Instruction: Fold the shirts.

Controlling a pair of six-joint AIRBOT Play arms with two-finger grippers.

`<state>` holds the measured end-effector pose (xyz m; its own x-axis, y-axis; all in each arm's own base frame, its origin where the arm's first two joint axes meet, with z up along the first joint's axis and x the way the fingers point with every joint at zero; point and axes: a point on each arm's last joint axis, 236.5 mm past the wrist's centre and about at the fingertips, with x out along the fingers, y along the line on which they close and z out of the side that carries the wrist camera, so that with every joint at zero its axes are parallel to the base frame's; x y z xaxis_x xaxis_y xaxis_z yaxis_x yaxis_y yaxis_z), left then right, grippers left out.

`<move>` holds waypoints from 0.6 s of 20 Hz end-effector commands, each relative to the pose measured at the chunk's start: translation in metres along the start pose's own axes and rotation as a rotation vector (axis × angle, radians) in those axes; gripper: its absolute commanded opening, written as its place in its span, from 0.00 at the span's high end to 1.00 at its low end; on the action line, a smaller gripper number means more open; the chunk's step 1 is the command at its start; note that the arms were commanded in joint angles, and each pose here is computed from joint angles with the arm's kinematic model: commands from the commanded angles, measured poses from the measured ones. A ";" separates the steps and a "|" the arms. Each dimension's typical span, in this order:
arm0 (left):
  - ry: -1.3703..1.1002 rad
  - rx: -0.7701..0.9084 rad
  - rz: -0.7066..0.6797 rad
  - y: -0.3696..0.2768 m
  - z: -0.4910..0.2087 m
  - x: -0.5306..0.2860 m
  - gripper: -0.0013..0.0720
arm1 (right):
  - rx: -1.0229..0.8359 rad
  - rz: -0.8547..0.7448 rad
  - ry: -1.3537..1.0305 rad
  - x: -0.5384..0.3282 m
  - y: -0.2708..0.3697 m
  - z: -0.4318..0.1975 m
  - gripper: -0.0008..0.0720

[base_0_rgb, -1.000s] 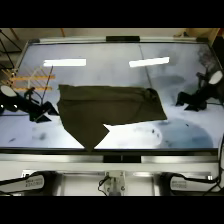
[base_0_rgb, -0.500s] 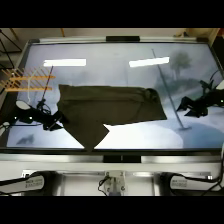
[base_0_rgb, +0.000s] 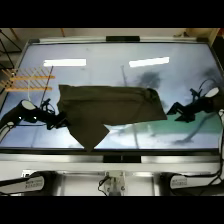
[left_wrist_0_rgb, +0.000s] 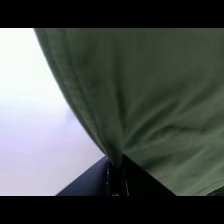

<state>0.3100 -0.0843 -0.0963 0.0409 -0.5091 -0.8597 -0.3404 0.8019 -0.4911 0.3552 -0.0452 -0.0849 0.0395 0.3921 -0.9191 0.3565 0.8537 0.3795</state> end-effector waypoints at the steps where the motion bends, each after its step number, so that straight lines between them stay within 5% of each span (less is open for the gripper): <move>1: -0.022 0.023 -0.011 -0.008 0.000 -0.010 0.93 | 0.019 0.066 0.001 0.026 0.005 0.007 0.07; 10: -0.061 0.046 -0.021 -0.016 0.002 -0.022 0.93 | -0.010 0.129 0.067 0.059 0.032 0.001 0.17; 11: -0.063 0.047 -0.022 -0.017 0.002 -0.023 0.93 | -0.046 0.119 0.080 0.062 0.038 -0.003 0.35; 12: -0.067 0.051 -0.022 -0.017 0.002 -0.024 0.93 | -0.068 0.112 0.090 0.063 0.044 -0.006 0.68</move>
<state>0.3155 -0.0852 -0.0704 0.1015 -0.5075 -0.8557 -0.2973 0.8054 -0.5129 0.3736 0.0051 -0.1228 0.0407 0.5260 -0.8495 0.3504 0.7887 0.5052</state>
